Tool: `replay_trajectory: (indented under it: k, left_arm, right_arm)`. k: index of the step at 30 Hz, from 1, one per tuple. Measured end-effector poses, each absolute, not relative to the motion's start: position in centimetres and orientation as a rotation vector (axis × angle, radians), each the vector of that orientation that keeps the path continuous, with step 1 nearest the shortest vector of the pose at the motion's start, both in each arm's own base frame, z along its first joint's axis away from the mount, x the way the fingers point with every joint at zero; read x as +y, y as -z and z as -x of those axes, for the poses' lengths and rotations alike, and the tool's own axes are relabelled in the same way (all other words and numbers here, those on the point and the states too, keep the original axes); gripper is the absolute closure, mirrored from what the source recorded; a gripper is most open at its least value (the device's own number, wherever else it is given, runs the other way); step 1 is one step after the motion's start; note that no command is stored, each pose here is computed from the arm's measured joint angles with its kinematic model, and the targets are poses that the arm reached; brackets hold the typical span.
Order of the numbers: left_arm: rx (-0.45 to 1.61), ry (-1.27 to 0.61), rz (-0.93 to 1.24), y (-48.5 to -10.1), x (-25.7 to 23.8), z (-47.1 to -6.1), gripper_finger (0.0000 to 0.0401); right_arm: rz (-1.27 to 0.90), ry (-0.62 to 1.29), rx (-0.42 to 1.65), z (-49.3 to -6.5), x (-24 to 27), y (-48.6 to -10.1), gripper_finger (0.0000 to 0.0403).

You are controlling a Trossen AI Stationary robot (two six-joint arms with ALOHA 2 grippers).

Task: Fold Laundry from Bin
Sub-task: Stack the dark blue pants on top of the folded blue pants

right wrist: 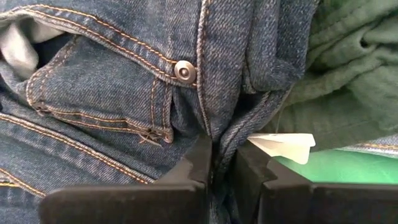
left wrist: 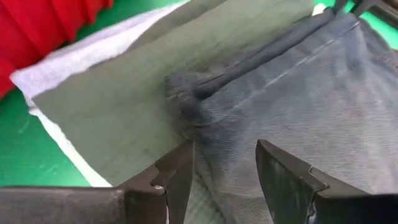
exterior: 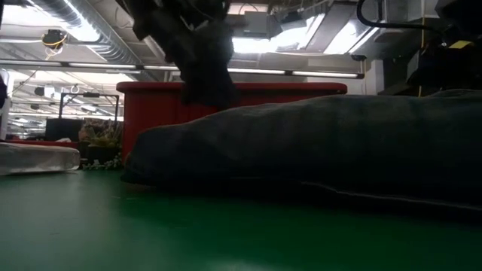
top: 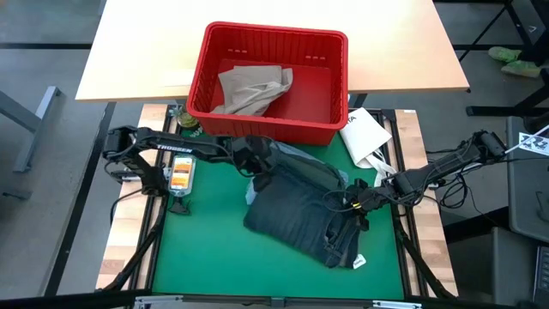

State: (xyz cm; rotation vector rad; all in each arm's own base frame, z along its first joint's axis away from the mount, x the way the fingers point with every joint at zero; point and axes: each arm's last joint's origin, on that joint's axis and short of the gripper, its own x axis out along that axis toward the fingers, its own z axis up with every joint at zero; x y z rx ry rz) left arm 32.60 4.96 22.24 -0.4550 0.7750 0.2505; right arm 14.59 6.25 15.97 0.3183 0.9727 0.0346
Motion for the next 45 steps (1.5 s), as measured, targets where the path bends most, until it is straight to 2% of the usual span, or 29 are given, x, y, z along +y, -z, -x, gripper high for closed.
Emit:
replay_trajectory:
  k: [13,16,21,23,45]
  left_arm:
    - [0.804,-0.208,0.472,-19.9,5.4,-33.9,0.0242]
    - [0.779,-0.197,0.451,-20.1,5.4,-34.1,0.0274]
    - [0.764,-0.159,0.463,-20.5,5.3,-34.1,0.0374]
    - [0.767,-0.15,0.462,-20.5,5.1,-34.1,0.039]
    - [0.587,0.006,0.364,-27.8,0.8,-30.7,0.0399]
  right_arm:
    - [-0.317,-0.036,0.972,-14.6,6.3,-16.0,0.0369]
    - [-0.32,-0.041,0.972,-14.6,6.3,-16.0,0.0369]
    - [-0.35,-0.097,0.951,-14.9,6.5,-16.3,0.0369]
    - [-0.367,-0.126,0.923,-15.1,6.7,-16.5,0.0369]
    - [-0.323,-0.268,0.756,-17.2,7.8,-25.9,0.037]
